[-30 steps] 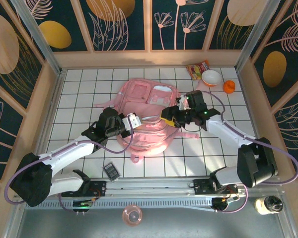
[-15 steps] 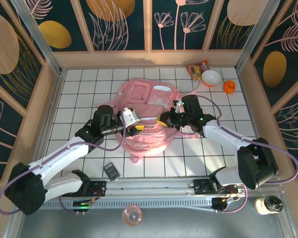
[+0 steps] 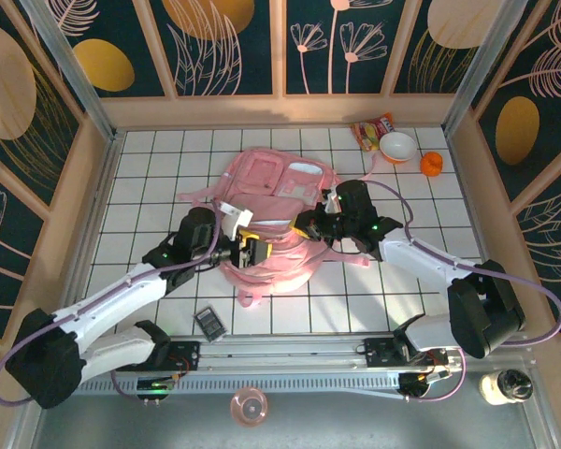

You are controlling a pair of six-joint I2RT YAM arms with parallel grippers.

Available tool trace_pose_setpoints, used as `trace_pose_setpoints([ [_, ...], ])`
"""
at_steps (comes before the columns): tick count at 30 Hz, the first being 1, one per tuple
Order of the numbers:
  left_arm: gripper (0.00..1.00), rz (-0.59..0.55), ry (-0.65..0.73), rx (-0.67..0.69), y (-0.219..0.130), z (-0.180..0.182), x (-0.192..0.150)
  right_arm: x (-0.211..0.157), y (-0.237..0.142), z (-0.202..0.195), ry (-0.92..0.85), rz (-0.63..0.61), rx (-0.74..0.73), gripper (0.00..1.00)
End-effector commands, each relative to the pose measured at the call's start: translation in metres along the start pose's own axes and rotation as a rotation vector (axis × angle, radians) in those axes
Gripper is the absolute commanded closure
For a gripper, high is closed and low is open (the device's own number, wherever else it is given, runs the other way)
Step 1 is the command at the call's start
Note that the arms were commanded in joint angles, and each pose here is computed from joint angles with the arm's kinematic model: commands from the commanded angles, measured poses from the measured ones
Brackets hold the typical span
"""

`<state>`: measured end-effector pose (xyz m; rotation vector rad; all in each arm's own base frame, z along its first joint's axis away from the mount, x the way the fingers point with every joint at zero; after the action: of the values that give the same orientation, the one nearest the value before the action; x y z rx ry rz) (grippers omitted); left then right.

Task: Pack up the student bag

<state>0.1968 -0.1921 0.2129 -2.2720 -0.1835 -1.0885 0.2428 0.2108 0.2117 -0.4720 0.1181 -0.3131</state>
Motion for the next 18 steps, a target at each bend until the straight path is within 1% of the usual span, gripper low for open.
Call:
trace_pose_setpoints([
  [1, 0.4, -0.006, -0.113, 0.02, 0.007, 0.003, 0.005, -0.002, -0.006, 0.027, -0.095, -0.018, 0.101, 1.0],
  [5, 0.38, 0.021, -0.101, 0.001, 0.018, 0.005, 0.005, -0.002, -0.004, 0.029, -0.096, -0.013, 0.102, 1.0],
  [9, 0.39, 0.02, -0.056, -0.035, 0.024, 0.003, 0.013, -0.002, -0.001, 0.031, -0.099, -0.006, 0.107, 1.0],
  [12, 0.44, 0.007, -0.012, -0.096, 0.026, -0.004, 0.02, -0.003, 0.0, 0.031, -0.1, -0.003, 0.107, 1.0],
  [16, 0.51, 0.035, 0.056, -0.123, 0.029, -0.011, 0.019, -0.004, -0.001, 0.031, -0.103, -0.007, 0.105, 1.0],
  [18, 0.52, 0.053, 0.088, -0.128, 0.029, -0.012, 0.016, -0.004, 0.0, 0.03, -0.103, -0.005, 0.102, 1.0],
])
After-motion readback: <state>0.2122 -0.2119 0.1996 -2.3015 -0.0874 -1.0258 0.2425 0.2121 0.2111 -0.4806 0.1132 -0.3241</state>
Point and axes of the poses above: each hand's point on the last joint's axis, 136 mm out from that joint toward the fingers, its own y axis out along the fingers, its own z axis along the line the jaws close on, x = y × z, the point moved 9 cm from there along -y, back along the fingers, and after that the axes turned 6 degrees about y, right-handed, at the moved point
